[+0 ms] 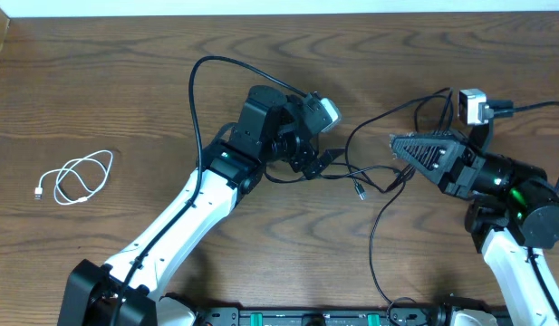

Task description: Untangle cables

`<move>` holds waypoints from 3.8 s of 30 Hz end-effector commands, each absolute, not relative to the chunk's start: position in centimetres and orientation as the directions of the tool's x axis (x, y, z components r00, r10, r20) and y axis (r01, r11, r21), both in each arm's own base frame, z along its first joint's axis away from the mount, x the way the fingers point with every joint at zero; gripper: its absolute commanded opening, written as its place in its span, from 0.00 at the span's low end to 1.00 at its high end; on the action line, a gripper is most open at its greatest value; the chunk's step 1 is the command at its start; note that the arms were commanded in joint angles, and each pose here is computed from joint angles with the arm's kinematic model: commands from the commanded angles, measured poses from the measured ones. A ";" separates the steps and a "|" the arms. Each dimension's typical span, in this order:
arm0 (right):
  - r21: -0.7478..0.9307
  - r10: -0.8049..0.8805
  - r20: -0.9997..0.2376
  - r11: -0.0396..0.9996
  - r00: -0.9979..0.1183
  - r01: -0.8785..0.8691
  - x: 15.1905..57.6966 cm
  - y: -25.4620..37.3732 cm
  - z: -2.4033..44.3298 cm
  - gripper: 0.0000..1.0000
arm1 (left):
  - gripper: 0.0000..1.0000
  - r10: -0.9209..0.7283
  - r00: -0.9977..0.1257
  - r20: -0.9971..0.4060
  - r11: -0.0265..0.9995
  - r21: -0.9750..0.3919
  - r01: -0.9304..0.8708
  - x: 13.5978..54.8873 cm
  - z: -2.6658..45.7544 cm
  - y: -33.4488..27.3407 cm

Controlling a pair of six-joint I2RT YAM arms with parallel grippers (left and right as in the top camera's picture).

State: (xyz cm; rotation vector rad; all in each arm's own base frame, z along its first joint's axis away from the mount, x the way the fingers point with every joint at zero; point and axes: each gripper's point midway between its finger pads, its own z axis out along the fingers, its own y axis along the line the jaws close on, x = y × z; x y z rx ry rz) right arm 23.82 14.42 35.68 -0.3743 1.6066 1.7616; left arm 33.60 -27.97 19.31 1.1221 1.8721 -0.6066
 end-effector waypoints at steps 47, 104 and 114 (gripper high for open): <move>0.755 0.316 -0.611 -0.043 -0.726 -0.654 22.1 15.0 37.9 0.01 | 1.00 0.330 -0.441 -0.834 0.917 0.172 0.360 46.8 15.9 -13.4; 0.714 0.336 -0.653 -0.028 -0.679 -0.700 22.2 14.9 38.2 0.01 | 0.95 0.241 -0.568 -0.786 0.880 -0.070 0.471 44.7 13.4 -11.5; 0.761 0.412 -0.595 0.011 -0.691 -0.649 25.3 14.3 37.2 0.01 | 0.99 0.252 -0.409 -0.877 0.655 -0.157 0.739 40.6 19.2 -18.7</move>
